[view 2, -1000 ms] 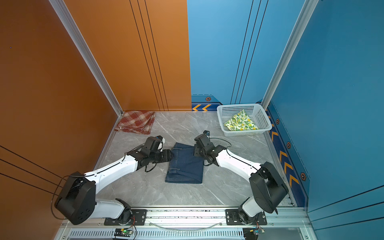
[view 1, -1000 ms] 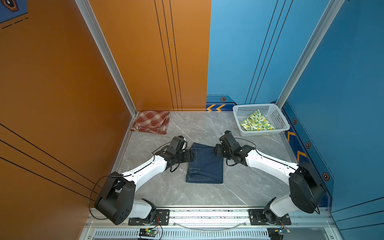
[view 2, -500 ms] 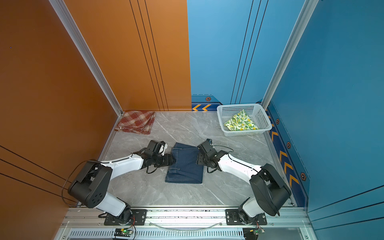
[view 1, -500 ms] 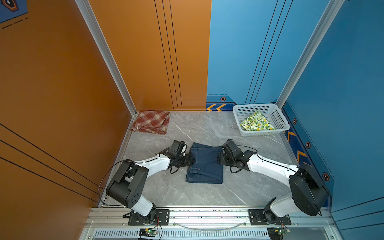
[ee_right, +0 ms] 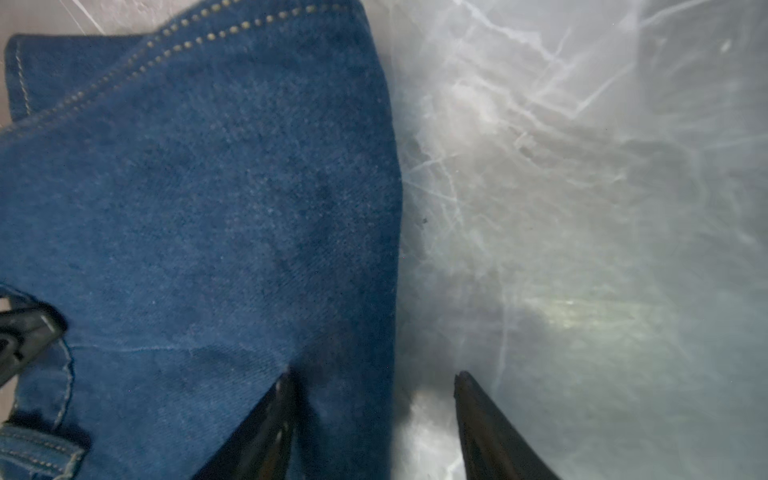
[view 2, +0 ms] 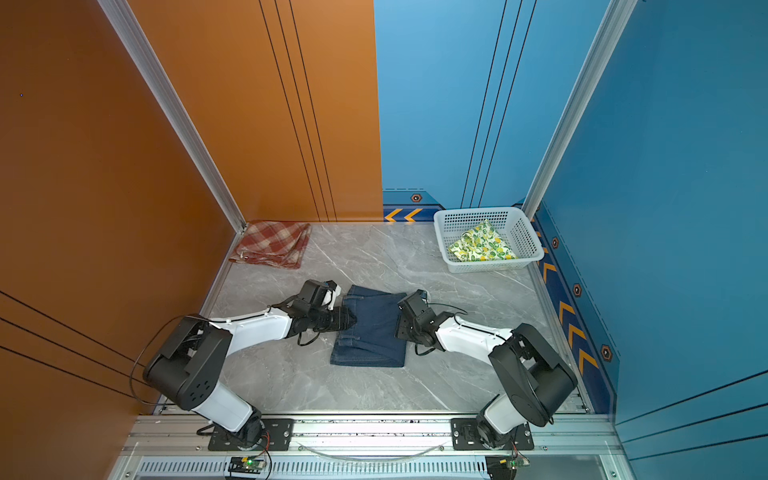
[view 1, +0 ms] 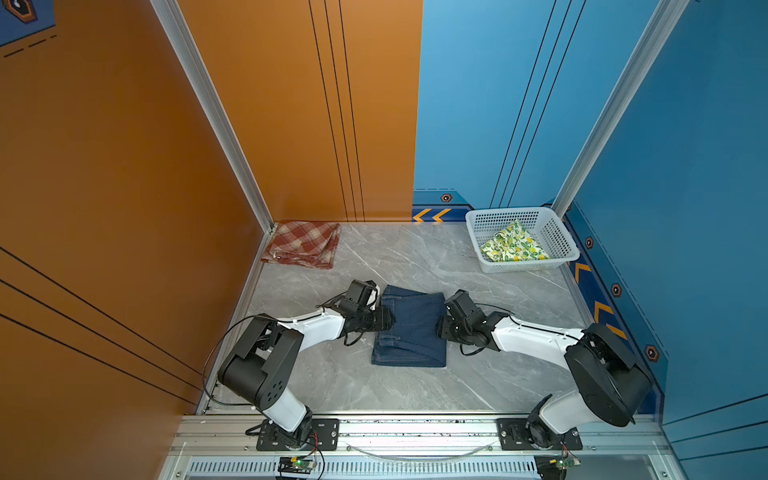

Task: Fold and stack the skirts
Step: 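Grasp the folded denim skirt's side edge with the left gripper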

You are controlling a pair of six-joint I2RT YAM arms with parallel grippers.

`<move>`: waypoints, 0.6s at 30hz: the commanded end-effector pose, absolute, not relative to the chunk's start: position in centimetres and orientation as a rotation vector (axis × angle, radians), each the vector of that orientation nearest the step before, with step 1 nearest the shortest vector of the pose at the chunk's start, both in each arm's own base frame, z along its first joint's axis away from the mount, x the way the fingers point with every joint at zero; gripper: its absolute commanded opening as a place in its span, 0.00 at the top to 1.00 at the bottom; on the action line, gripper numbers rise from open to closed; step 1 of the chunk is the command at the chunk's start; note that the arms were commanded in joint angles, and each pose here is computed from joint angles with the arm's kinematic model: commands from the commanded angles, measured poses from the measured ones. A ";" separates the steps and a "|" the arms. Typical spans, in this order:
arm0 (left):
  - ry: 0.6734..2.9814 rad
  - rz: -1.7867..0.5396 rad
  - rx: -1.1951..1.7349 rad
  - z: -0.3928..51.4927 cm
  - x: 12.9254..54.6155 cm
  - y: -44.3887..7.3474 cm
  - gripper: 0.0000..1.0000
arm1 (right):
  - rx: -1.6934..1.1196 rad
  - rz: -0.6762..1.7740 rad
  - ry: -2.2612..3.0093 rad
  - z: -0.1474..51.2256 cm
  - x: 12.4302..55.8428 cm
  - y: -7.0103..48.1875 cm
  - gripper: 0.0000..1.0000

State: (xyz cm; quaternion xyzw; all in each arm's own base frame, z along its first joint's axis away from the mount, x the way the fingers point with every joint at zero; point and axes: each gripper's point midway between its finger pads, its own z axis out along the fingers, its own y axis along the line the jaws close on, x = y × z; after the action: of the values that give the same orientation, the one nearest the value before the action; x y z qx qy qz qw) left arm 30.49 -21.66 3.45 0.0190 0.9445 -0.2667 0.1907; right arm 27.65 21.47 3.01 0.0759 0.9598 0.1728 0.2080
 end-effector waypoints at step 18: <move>3.065 -0.601 -0.007 -5.0 22.0 -19.4 0.41 | 0.292 0.579 2.639 1.8 28.9 23.0 0.48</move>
State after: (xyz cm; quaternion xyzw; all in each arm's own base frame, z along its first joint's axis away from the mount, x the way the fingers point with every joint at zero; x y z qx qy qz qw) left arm 30.61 -22.89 2.51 0.0309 0.9450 -0.2671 0.1861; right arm 29.31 23.28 3.12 0.1001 0.9447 0.2144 0.2272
